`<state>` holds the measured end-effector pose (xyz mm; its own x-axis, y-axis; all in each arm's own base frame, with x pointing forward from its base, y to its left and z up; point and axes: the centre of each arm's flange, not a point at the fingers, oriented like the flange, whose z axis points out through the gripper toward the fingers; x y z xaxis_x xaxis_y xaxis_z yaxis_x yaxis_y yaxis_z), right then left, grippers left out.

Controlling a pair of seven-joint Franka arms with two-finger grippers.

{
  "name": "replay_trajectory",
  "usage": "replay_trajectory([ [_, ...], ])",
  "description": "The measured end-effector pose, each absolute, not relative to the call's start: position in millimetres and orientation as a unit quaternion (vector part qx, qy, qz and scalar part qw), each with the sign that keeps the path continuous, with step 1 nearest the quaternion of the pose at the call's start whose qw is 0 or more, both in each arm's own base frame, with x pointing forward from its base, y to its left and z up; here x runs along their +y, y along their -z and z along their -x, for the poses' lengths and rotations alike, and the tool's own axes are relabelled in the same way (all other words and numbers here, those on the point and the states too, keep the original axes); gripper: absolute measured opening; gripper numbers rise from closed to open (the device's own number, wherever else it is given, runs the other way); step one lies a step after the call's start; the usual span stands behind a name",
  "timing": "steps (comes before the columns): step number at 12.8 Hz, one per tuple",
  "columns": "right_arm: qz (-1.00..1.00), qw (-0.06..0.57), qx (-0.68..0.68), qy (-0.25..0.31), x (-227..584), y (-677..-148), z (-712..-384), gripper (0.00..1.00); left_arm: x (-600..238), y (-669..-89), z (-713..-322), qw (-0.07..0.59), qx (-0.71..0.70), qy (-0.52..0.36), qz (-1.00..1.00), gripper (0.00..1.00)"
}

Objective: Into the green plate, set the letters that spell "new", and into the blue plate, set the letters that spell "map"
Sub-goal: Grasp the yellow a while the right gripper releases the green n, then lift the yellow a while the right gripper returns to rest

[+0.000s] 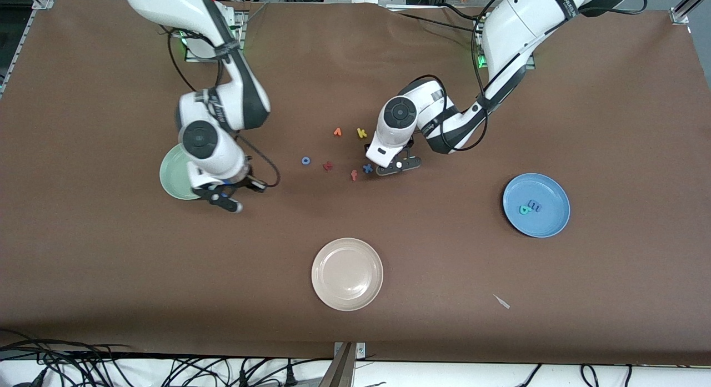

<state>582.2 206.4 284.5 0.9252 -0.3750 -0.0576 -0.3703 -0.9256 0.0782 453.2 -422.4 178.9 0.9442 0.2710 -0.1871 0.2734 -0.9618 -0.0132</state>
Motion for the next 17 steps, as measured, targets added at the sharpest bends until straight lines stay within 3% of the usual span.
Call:
replay_trajectory([
  [3,-0.987,0.047,-0.142,0.063,137,-285,-582,0.26,-422,-174,-456,0.009,0.141,0.096,-0.985,0.72],
  [7,-0.985,0.05,-0.144,0.077,100,-232,-547,0.27,-426,-174,-453,0.011,0.138,0.096,-0.986,0.63],
  [8,-0.985,0.049,-0.146,0.08,97,-222,-538,0.33,-428,-174,-452,0.011,0.137,0.096,-0.986,0.63],
  [11,-0.985,0.044,-0.146,0.08,98,-224,-536,0.66,-434,-173,-446,0.01,0.134,0.097,-0.986,0.6],
  [13,-0.986,0.029,-0.138,0.083,111,-263,-553,0.86,-434,-171,-446,0.01,0.136,0.097,-0.986,0.58],
  [14,-0.987,0.021,-0.134,0.085,118,-293,-567,0.98,-433,-170,-447,0.009,0.137,0.097,-0.986,0.52],
  [17,-0.99,0.002,-0.117,0.075,129,-386,-599,1.0,-432,-171,-451,0.01,0.139,0.096,-0.986,0.48],
])
